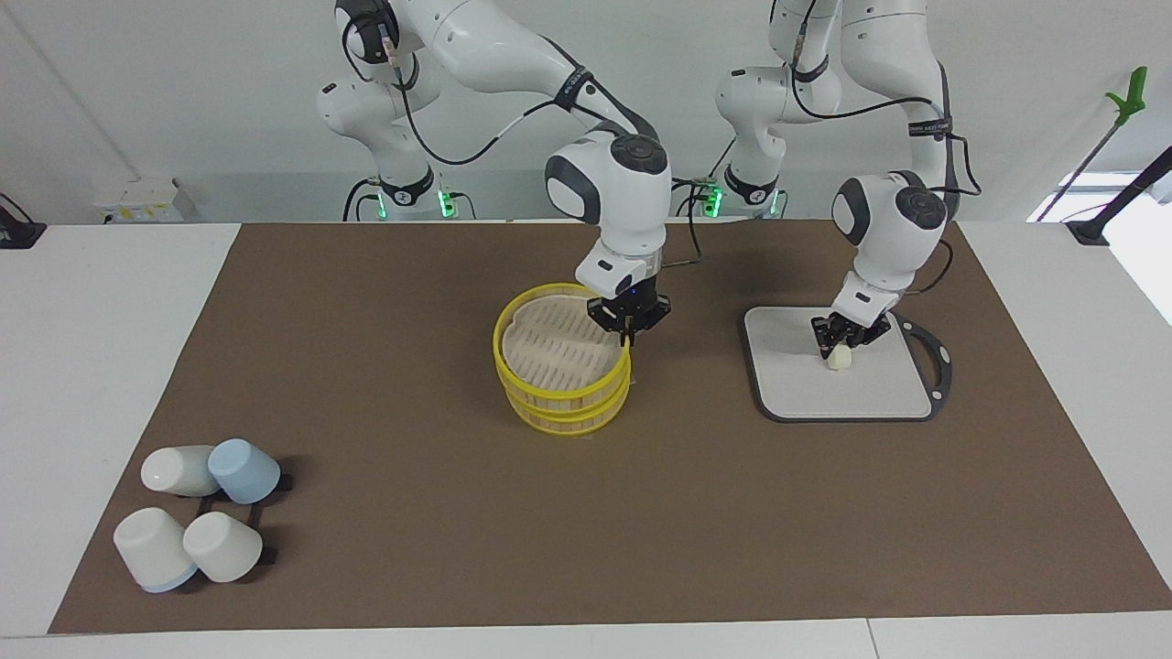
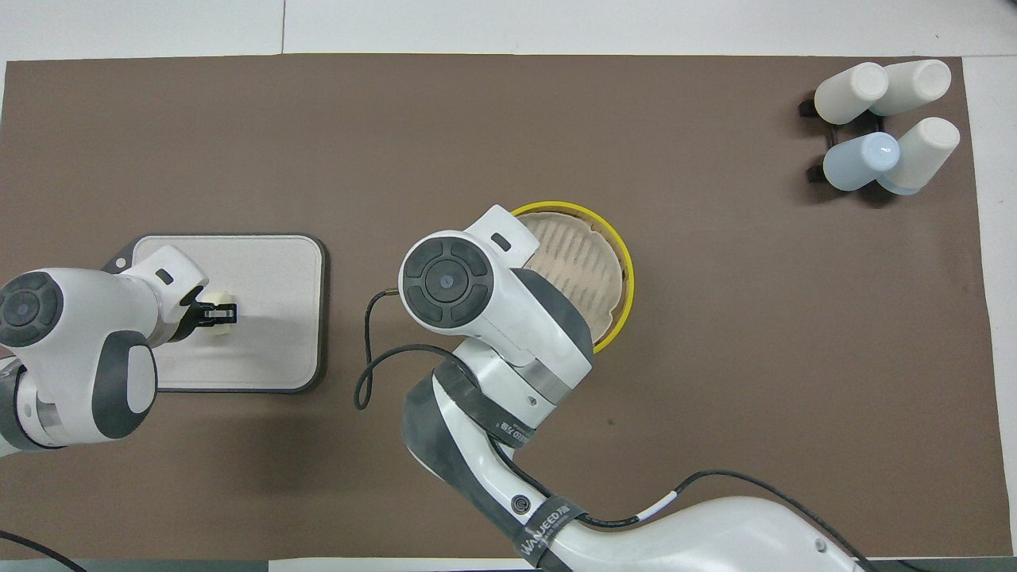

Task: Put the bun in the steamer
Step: 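Lift the lid aside with the right gripper while the left gripper lifts the bun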

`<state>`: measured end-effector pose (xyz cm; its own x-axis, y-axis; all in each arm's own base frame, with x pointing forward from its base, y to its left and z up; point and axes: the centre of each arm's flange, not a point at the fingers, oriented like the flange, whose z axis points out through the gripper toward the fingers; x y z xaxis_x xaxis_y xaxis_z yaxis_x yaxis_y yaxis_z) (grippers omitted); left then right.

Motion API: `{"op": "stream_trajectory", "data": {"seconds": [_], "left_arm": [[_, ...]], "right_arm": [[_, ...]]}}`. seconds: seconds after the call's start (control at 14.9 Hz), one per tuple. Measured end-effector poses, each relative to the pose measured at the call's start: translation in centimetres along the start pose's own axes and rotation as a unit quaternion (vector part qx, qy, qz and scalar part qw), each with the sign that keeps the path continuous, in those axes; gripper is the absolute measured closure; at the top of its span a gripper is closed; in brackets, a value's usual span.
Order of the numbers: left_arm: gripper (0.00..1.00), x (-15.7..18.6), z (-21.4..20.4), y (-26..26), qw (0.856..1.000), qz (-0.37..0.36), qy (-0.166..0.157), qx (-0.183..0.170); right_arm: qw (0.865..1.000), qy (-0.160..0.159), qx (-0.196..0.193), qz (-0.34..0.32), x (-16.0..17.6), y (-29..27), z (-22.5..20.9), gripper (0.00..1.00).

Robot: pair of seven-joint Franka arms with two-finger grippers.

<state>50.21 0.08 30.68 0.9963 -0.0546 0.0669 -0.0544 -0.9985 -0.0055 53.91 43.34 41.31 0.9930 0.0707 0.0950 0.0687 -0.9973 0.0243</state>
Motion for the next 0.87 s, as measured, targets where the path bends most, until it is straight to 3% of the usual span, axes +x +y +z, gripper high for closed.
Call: {"op": "stream_trajectory", "data": {"seconds": [0.2, 0.34, 0.6, 0.74, 0.87], "left_arm": [[0.73, 0.3, -0.3, 0.0, 1.0, -0.003, -0.004, -0.002], [0.73, 1.6, -2.0, 0.3, 0.999, -0.024, -0.016, -0.019], [0.73, 7.5, -11.5, 8.7, 0.989, -0.14, -0.033, -0.047], [0.73, 9.5, -15.1, 16.0, 0.98, -0.19, -0.025, -0.054], [0.73, 9.8, -16.2, 23.2, 0.974, -0.216, -0.015, -0.068]], "right_arm": [[0.998, -0.022, -0.02, -0.056, 4.9, 9.3, -5.1, 0.91], [0.996, -0.068, -0.017, -0.06, 6.6, 18.8, -8.4, 0.91], [0.984, -0.152, -0.003, -0.098, 4.9, 35.4, -13.2, 0.91], [0.98, -0.166, 0.008, -0.106, 3.3, 41.3, -14.6, 0.91], [0.978, -0.169, 0.022, -0.12, 1.3, 47.0, -15.2, 0.91]]}}
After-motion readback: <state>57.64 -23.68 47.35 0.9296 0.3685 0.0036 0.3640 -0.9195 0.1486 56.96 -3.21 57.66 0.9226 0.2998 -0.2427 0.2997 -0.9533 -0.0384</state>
